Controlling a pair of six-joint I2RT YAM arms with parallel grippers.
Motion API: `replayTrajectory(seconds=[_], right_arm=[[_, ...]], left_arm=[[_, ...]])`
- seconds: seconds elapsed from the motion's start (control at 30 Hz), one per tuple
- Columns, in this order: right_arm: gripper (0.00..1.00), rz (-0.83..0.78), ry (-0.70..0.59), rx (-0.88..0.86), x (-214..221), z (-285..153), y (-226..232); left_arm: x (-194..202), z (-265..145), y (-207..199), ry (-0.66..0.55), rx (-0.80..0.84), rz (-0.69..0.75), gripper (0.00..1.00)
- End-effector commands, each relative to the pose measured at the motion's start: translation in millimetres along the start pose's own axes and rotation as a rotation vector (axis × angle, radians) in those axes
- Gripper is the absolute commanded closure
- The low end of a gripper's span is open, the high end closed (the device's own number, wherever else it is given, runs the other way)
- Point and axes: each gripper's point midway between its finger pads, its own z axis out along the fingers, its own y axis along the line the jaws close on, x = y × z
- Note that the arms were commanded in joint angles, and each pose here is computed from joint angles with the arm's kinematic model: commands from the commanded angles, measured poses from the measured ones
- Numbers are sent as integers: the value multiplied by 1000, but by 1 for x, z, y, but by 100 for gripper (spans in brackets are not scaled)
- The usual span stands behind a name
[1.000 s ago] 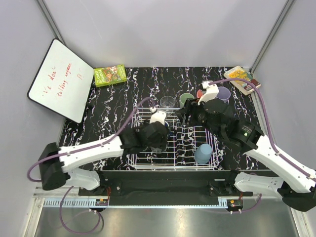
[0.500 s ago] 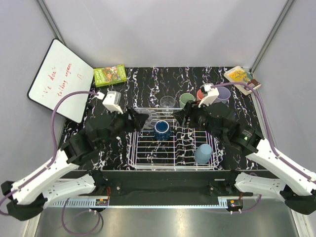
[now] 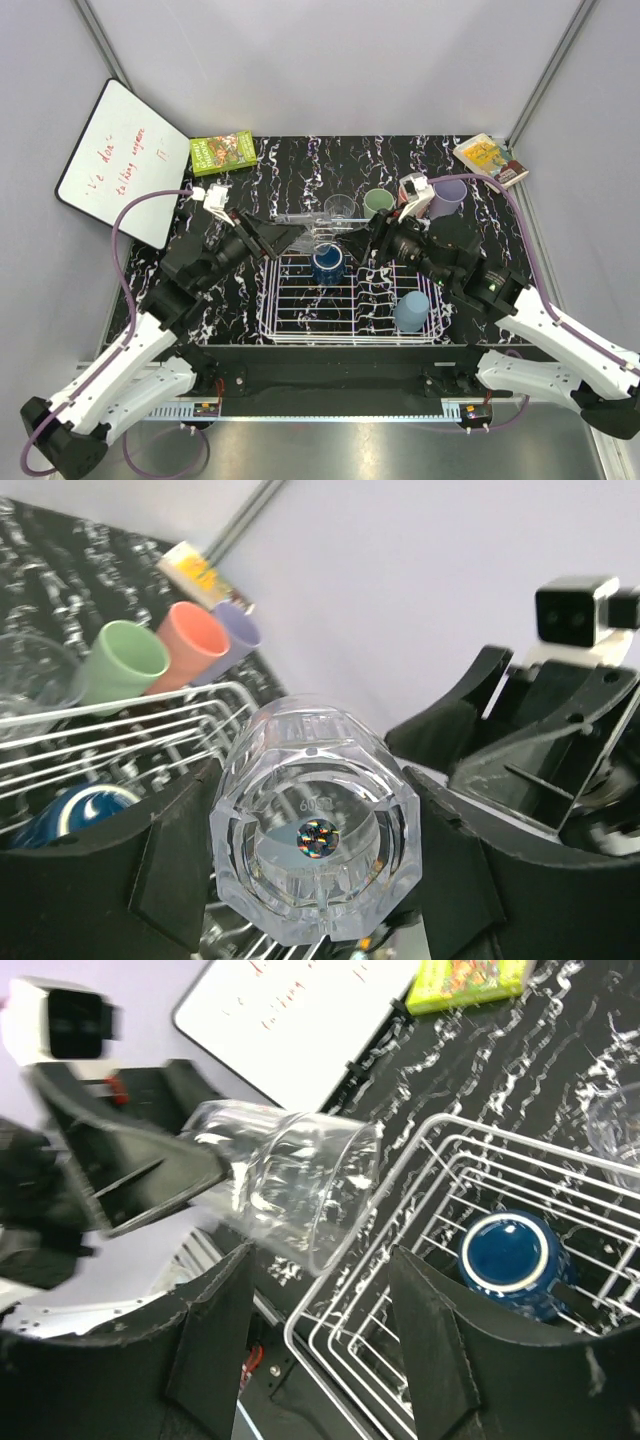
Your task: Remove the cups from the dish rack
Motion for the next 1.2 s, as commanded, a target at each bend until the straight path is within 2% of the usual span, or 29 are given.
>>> replayTrajectory(seconds=[0.0,0.07,0.43,0.8,1.07,1.1,1.17], right_arm=[[37,25,-122,-170,-33,-19,39],[37,25,-126,-186,-34,-21,41],[38,32,-72,-280,-22,-11,57],[39,36,-67,-327,-22,1,67],[51,77,10,-423,-7,21,86],[54,83,17,-422,-5,23,85],[66,87,21,-424,-4,23,85]], left_arm=[[-25,-8,-53,-64,337,-105,100],[-23,-4,-41,-58,331,-137,100],[-19,-4,-60,2,492,-204,100],[-10,-7,-57,28,516,-233,100],[-1,-7,-50,49,520,-266,100],[0,-7,-50,49,520,-266,100],[0,-8,-50,51,518,-265,100]])
